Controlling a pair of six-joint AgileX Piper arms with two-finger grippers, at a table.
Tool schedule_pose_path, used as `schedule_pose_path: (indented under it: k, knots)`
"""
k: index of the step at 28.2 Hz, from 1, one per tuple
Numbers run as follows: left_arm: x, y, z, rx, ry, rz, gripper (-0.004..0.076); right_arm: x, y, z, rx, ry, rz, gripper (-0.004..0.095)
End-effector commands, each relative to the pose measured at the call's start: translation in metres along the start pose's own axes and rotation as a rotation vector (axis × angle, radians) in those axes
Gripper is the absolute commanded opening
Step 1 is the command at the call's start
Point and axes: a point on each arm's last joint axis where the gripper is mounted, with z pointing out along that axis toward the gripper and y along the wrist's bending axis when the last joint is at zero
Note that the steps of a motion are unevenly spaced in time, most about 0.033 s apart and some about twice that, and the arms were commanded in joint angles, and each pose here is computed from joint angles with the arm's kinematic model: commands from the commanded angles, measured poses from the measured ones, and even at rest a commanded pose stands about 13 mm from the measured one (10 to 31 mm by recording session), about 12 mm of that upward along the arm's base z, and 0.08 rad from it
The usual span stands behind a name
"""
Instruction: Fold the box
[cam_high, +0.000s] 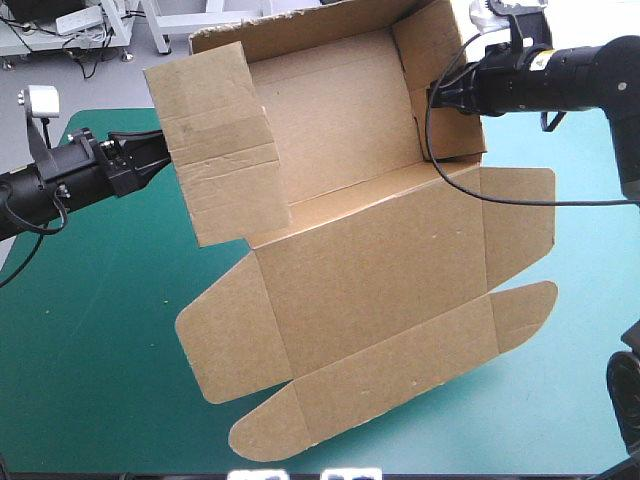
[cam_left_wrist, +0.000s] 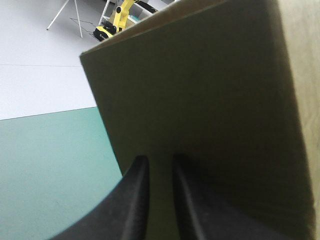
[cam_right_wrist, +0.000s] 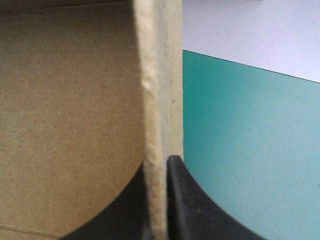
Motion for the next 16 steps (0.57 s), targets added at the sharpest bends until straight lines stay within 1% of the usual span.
schedule_pose_path:
  k: [1,2,5,16]
  knots:
    - [-0.009,-0.024,-0.004,0.107,-0.031,0.023,0.0259,-0.016,0.017,-0.018,-0.029,-0.156,-0.01,0.0002]
    - [-0.009,-0.024,-0.004,0.107,-0.03,0.016,0.0295,-0.016,0.016,-0.017,-0.027,-0.161,-0.009,0.0002]
    - [-0.009,-0.024,-0.004,0.11,-0.033,-0.002,0.0333,-0.016,0.013,-0.012,-0.032,-0.158,0.011,0.0002]
    - [-0.01,-0.025,-0.004,0.123,-0.047,-0.023,0.0333,-0.015,0.014,0.011,-0.055,-0.139,0.019,0.0003]
